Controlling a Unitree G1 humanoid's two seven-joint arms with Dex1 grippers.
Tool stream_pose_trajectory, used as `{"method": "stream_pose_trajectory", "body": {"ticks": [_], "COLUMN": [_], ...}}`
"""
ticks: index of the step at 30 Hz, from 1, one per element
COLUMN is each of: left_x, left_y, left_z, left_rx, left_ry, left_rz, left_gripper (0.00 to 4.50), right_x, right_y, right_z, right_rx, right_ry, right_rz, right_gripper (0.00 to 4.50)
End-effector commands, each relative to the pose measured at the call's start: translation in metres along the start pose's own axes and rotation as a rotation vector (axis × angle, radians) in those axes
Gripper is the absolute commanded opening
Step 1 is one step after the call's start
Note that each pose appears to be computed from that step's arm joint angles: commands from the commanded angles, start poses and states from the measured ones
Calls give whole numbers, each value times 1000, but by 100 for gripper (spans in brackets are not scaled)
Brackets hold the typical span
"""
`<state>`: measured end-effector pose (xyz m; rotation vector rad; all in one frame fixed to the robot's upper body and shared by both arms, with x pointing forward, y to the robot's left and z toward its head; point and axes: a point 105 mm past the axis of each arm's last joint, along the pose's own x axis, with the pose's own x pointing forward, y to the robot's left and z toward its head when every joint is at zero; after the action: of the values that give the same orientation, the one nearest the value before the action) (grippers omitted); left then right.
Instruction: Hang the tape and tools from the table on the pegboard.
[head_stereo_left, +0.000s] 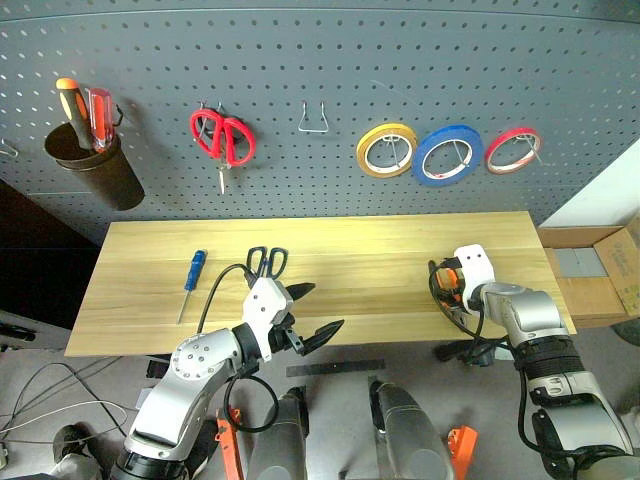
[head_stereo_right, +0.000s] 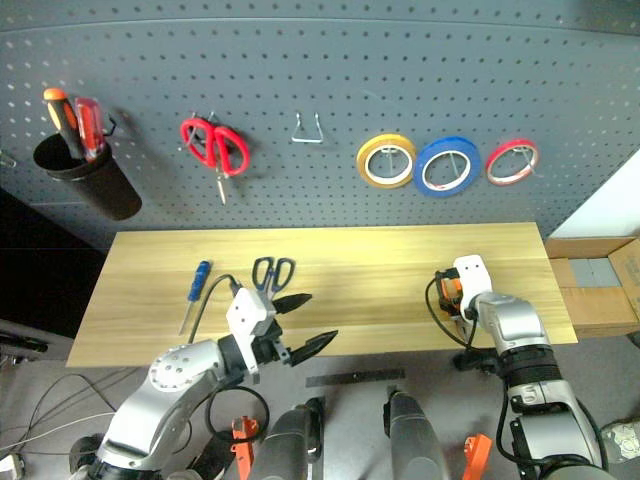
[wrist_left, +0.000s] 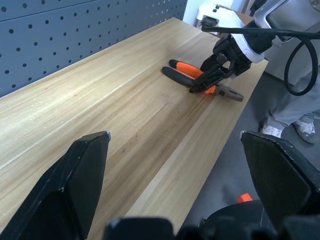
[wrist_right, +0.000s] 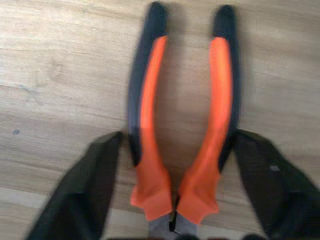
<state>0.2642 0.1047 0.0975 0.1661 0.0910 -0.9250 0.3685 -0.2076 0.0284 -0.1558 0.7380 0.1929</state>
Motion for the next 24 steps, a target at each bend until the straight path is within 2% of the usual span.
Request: {"method": "stream_pose_trajectory", "body": {"ticks": [1, 4, 7, 10, 13, 16, 17, 21, 24], "left_x": [-6, -17, -33, -50, -61, -62, -60, -49, -46], "left_y": [5, 23, 45, 62, 71, 71, 69, 63, 60], "left_z": [11, 21, 39, 64, 74, 75, 76, 77, 74], "left_rx": [25, 26, 18, -24, -32, -4, 3, 11, 12], "left_ry": [-36, -70, -145, -249, -283, -281, -289, -320, -321], "left_rz": [25, 109, 214, 308, 350, 363, 371, 396, 407], "left_gripper": [450, 450, 450, 450, 450, 450, 450, 450, 450], "right_x": [-12, -35, -71, -121, -150, -169, -183, -220, -229], "right_y": [-1, 14, 56, 105, 139, 161, 168, 182, 189], "right_z": [-3, 10, 45, 80, 116, 153, 175, 231, 253], "right_rx": [-41, -149, -264, -338, -369, -406, -399, -348, -316], "right_ry": [29, -4, -187, -415, -574, -733, -856, -1155, -1276], "right_rz": [11, 114, 342, 629, 773, 815, 829, 823, 790], "right_gripper": [248, 248, 248, 248, 248, 248, 248, 248, 248]}}
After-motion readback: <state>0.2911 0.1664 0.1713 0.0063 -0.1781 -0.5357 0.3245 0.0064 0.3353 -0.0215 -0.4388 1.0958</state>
